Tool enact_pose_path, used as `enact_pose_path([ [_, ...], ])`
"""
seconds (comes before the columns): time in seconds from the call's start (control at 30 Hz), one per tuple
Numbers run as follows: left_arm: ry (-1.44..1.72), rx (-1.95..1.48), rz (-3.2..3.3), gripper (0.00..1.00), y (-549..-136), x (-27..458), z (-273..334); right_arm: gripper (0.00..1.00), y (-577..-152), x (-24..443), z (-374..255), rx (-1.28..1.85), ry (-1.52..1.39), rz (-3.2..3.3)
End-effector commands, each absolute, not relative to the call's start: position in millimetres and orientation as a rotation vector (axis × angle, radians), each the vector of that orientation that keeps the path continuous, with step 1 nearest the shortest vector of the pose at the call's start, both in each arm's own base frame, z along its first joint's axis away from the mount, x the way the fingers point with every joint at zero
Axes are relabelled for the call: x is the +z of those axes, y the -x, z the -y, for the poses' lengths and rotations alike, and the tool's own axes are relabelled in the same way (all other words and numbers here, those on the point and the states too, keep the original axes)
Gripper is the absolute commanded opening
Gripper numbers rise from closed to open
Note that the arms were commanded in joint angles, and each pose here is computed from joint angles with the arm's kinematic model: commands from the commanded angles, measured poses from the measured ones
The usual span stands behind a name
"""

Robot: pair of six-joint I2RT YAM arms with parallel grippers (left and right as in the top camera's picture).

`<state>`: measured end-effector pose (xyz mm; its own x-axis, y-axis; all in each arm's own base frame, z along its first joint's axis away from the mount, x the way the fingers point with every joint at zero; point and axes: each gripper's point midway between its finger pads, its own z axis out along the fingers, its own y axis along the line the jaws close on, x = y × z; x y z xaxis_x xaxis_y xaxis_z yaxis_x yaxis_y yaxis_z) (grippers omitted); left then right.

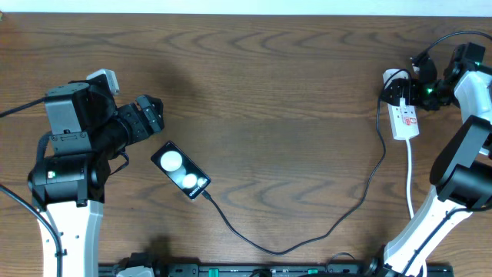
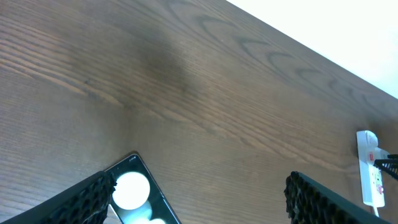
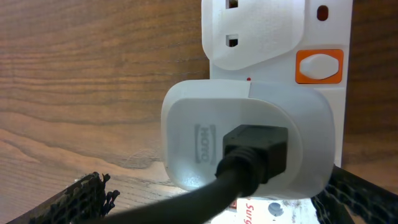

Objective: Plug charger to phone and switch on socket

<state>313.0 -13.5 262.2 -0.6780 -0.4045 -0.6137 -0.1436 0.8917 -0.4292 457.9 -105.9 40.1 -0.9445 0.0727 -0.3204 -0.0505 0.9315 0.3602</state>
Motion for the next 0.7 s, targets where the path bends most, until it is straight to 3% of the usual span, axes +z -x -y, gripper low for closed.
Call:
enact_pose_path([
  [0.0, 0.360, -0.448, -2.306, 0.89, -313.4, 264.3, 15.2, 0.99, -432.9, 7.5, 40.8, 0.920, -0.084, -2.807],
  [0.37, 0.360, -0.448, -2.306, 0.89, -313.4, 264.3, 15.2, 0.99, -432.3, 5.2, 44.1, 0.893, -0.110, -2.825],
  [0.67, 0.360, -0.448, -2.306, 0.89, -313.4, 264.3, 15.2, 0.99, -431.2, 7.8, 111.8, 0.523, -0.321, -2.943],
])
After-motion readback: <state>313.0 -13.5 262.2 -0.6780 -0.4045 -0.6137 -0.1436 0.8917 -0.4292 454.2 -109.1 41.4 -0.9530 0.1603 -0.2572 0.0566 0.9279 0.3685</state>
